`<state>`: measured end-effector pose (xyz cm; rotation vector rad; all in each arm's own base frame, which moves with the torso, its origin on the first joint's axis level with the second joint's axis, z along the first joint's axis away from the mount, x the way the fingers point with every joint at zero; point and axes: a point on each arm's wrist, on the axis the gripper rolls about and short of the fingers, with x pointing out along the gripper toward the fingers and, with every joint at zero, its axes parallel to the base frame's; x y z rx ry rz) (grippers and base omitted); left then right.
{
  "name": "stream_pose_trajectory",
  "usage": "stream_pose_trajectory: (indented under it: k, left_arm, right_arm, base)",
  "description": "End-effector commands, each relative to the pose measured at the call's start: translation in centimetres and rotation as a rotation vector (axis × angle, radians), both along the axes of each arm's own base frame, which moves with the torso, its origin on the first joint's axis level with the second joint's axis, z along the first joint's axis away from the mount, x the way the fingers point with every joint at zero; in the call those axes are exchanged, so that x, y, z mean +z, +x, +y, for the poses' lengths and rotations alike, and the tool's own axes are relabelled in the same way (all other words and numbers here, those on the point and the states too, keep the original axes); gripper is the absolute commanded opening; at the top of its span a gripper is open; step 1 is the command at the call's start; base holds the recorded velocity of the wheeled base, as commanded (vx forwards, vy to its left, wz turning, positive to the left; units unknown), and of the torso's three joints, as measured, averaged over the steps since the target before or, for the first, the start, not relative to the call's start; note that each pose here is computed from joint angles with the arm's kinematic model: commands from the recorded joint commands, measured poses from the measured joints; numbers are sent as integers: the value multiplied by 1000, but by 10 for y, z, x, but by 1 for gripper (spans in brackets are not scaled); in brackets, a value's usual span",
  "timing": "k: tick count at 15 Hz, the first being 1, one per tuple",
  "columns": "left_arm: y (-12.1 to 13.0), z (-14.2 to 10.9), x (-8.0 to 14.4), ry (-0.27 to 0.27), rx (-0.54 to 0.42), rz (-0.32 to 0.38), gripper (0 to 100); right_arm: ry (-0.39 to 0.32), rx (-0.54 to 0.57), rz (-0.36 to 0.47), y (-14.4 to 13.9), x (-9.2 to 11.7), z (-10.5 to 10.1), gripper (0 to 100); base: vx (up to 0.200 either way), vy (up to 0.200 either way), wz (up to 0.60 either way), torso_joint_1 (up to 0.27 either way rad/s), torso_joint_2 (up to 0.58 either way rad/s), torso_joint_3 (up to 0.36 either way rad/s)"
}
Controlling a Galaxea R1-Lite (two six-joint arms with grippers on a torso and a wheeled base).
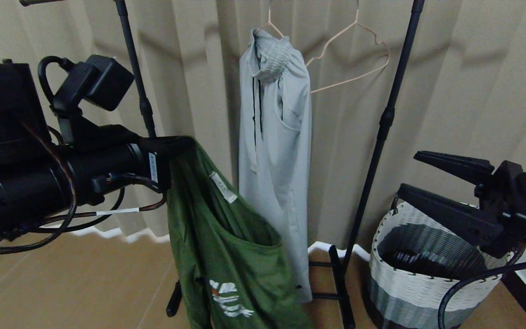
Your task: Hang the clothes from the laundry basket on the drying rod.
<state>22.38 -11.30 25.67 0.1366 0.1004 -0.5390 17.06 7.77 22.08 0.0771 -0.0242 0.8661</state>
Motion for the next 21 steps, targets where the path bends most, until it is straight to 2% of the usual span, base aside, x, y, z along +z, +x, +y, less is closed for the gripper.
stream_pose_trajectory:
  k: [1,3,5,7,10,11,12,13,15,16,17,19,21]
  left_arm:
    - [5,-1,-6,11,7,21,0]
    - [-1,6,-14,28,46,39,0]
    - [-23,34,-33,58,162,82,0]
    - [-49,66,-53,66,271,118,0]
    - [-93,101,-77,57,441,135,0]
    - [-115,111,-89,51,514,125,0]
    - [-124,114,-93,47,544,120,0]
    - [-147,118,-106,43,600,120,0]
    - [-174,117,-121,38,609,126,0]
    - [-192,115,-131,34,600,114,0]
    - [-200,114,-135,29,591,101,0]
    - [-231,111,-153,8,543,32,0]
    - [-245,109,-165,1,505,0,0]
  right_arm:
    - [1,4,-7,-6,0,-1,100]
    - [-24,-14,16,-6,-10,-3,100]
    - [-128,-121,2,-14,-33,-23,100]
    - [-219,-209,-16,-23,-49,-36,100]
    - [-251,-397,48,-41,-69,-52,100]
    - [-259,-454,62,-54,-77,-56,100]
    - [-259,-469,61,-59,-79,-58,100]
    - [-262,-498,68,-71,-87,-61,100]
    - [-253,-530,49,-82,-88,-65,100]
    - [-248,-560,47,-91,-89,-68,100]
    - [-250,-574,58,-97,-91,-69,100]
    - [-256,-590,73,-128,-101,-71,100]
    - [-262,-588,90,-145,-112,-72,100]
  base:
    - [0,0,0,0,0,0]
    - [0,0,0,0,0,0]
    - [0,0,0,0,0,0]
    - [0,0,0,0,0,0]
    - [0,0,0,0,0,0]
    - [0,0,0,0,0,0]
    - [0,0,0,0,0,0]
    - [0,0,0,0,0,0]
    - [0,0,0,0,0,0]
    - [0,0,0,0,0,0]
    - [0,0,0,0,0,0]
    - [0,0,0,0,0,0]
    - [0,0,0,0,0,0]
